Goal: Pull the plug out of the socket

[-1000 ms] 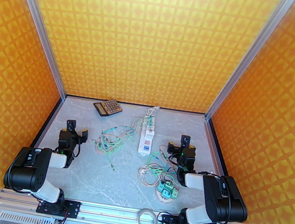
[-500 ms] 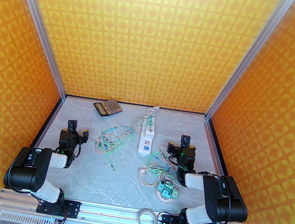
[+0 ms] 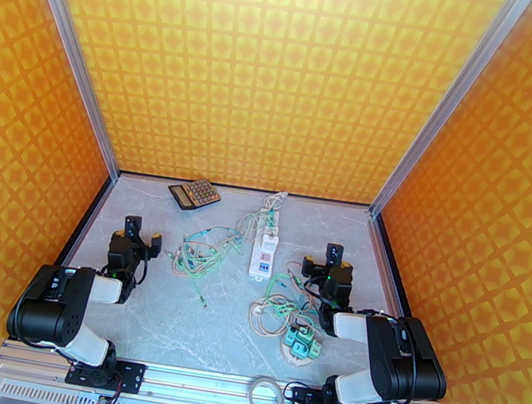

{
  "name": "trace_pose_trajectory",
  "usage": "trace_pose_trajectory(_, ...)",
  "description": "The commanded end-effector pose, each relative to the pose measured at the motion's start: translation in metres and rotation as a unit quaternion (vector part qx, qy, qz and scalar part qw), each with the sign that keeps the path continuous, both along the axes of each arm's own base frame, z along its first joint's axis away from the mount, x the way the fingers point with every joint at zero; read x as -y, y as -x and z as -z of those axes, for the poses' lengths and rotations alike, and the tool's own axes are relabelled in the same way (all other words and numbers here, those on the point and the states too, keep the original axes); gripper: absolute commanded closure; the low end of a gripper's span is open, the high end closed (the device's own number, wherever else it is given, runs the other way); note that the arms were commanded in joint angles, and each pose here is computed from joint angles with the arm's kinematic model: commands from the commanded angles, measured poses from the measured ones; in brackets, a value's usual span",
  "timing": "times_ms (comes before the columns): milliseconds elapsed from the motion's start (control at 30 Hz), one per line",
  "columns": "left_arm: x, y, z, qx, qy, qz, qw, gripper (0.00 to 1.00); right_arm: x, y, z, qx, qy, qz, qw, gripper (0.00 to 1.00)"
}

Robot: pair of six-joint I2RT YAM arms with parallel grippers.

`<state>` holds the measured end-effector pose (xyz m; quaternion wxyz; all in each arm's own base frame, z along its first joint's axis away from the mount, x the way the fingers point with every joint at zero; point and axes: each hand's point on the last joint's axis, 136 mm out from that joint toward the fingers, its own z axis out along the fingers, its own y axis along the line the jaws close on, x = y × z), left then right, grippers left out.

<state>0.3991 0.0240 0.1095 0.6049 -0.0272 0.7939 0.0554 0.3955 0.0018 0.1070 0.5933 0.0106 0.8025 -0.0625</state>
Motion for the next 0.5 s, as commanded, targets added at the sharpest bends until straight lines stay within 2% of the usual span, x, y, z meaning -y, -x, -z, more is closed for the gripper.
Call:
trace_pose_trajectory(0, 0.004, 0.0, -0.001, 0.003, -0.003, 0.011, 1.0, 0.01, -0.003, -0.004, -0.005, 0.008, -0.011, -0.006, 1.0, 0.02)
trace_pose_trajectory(300, -0.003, -0.002, -0.006, -0.006, 0.006, 0.001, 1.0, 0.01, 0.003, 0.001, -0.016, 0.022, -0.011, 0.01, 1.0, 0.01)
trace_pose_trajectory(433, -0.007, -0.008, -0.039, -0.039, 0.012, -0.014, 0.999, 0.01, 0.014, 0.011, -0.048, 0.028, -0.014, 0.043, 0.999, 0.02)
trace_pose_trajectory(467, -0.008, -0.009, -0.052, -0.043, 0.019, -0.02, 0.999, 0.01, 0.022, 0.016, -0.061, 0.034, -0.03, 0.072, 0.996, 0.02)
